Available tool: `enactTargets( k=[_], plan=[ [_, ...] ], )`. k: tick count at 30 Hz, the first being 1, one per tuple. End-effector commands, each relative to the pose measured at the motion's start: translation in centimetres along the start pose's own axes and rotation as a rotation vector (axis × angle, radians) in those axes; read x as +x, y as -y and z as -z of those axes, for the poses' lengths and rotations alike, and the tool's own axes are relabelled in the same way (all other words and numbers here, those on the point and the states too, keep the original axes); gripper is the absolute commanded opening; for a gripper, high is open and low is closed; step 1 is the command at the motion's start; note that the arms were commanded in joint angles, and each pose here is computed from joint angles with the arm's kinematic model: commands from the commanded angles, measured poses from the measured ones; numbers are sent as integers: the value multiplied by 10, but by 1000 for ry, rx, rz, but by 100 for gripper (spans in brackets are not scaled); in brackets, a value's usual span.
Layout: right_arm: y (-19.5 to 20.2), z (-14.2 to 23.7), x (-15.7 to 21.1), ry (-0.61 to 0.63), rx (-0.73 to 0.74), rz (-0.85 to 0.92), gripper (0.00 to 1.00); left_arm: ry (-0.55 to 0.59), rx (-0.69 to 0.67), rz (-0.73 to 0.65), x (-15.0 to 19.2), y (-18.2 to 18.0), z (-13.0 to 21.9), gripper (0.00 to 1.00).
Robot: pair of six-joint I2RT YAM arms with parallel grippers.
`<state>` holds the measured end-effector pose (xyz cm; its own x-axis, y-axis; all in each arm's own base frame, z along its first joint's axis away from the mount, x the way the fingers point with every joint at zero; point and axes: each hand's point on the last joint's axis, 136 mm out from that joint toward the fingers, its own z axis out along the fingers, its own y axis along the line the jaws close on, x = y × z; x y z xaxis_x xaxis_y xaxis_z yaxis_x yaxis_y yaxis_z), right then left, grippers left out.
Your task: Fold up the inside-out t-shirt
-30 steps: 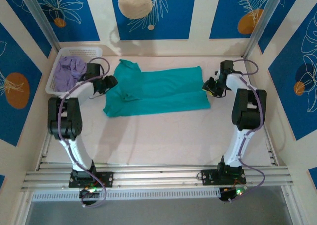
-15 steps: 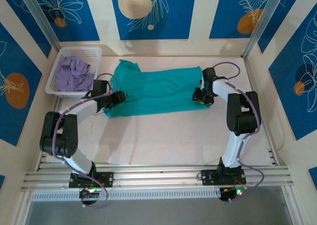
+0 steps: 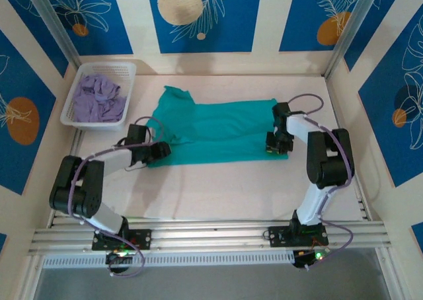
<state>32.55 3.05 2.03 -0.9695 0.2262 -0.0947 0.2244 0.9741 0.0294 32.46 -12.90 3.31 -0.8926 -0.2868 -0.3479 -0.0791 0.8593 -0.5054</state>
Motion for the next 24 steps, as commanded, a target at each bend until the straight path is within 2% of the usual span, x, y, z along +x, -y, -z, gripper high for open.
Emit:
enactTargets(
  k=[1,4,7,10,14,17,24],
  plan=[
    [22,23,22,34,17,-87,34,-119,-13,-26,50,1,8,53],
    [-8,61,12,248,-116,37,36,-91,-5,-50,52,8,24,54],
    [-91,100,13,437,-394,334,41,-18,-34,-72,39,6,38,55],
    [-165,125,25,524,-552,582,46,4,-13,-32,31,7,43,55],
    [-252,130,41,530,-659,828,50,-12,23,7,36,9,39,53],
    [-299,115,52,496,-692,950,60,-39,6,22,46,1,33,50],
    [-363,71,68,385,-676,1089,62,-71,-21,49,65,-17,23,40]
  ],
)
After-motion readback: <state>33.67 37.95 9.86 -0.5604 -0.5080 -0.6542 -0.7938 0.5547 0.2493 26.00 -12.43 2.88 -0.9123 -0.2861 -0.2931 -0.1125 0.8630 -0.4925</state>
